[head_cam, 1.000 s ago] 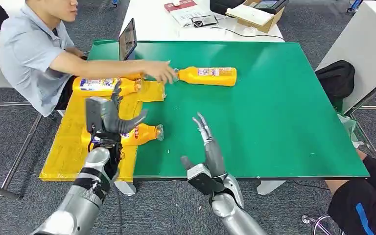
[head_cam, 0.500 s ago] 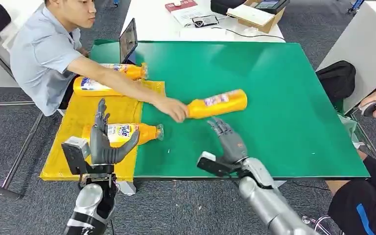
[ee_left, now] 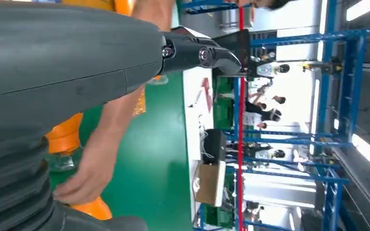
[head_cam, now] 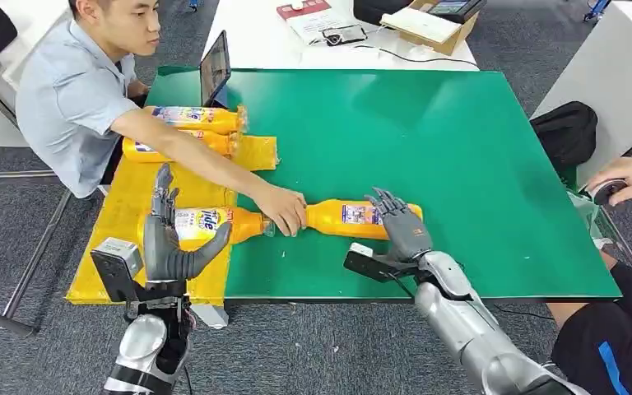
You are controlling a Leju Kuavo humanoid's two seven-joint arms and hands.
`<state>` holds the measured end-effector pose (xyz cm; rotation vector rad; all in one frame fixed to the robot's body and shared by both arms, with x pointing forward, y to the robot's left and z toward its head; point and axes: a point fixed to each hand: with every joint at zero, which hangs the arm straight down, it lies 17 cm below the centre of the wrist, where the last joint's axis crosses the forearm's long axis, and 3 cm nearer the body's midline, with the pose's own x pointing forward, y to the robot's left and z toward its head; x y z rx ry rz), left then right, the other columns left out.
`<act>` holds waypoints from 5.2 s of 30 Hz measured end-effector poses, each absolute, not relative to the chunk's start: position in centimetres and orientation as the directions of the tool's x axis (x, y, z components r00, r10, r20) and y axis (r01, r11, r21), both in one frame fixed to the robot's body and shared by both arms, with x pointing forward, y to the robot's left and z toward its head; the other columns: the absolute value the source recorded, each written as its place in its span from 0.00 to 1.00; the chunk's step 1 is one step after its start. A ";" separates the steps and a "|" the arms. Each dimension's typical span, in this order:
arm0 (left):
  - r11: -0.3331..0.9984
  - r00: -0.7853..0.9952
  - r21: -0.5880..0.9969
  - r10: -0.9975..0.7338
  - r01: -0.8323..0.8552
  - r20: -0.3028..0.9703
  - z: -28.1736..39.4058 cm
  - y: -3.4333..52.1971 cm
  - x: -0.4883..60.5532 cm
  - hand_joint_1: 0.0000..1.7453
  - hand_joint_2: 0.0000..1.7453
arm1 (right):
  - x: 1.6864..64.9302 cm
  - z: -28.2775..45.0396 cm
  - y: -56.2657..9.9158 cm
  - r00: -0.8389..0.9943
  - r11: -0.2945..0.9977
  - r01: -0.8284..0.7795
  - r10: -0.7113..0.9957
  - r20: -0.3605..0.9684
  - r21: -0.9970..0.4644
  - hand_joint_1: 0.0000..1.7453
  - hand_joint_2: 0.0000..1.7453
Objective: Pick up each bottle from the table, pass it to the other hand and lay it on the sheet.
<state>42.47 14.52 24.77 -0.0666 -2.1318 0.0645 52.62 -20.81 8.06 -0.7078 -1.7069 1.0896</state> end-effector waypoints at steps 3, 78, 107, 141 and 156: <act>0.997 -0.529 -0.074 0.079 0.031 0.845 24.8 14.3 42.5 0.00 1.00 | 53.1 8.1 -20.9 -0.366 0.429 -0.028 0.836 0.409 -0.903 0.00 1.00; 0.880 -0.234 -0.249 0.363 0.405 0.902 13.2 9.8 37.9 0.00 1.00 | 49.1 14.9 -19.7 -0.442 0.980 -0.104 0.106 0.891 -0.168 1.00 1.00; 0.780 -0.276 -0.369 0.552 0.505 0.787 21.0 5.4 39.2 0.00 1.00 | 40.4 14.3 0.2 -0.389 0.891 -0.451 -0.134 0.911 -0.061 1.00 1.00; 0.743 -0.219 -0.313 0.522 0.591 0.824 20.5 4.7 37.7 1.00 1.00 | 39.5 9.9 0.6 -0.366 0.860 -0.473 0.005 0.931 -0.191 0.00 1.00; 0.880 -0.245 -0.055 0.190 0.471 0.951 15.5 5.0 38.4 1.00 1.00 | 40.9 7.9 -4.3 -0.337 0.898 -0.367 0.115 0.934 -0.243 0.00 1.00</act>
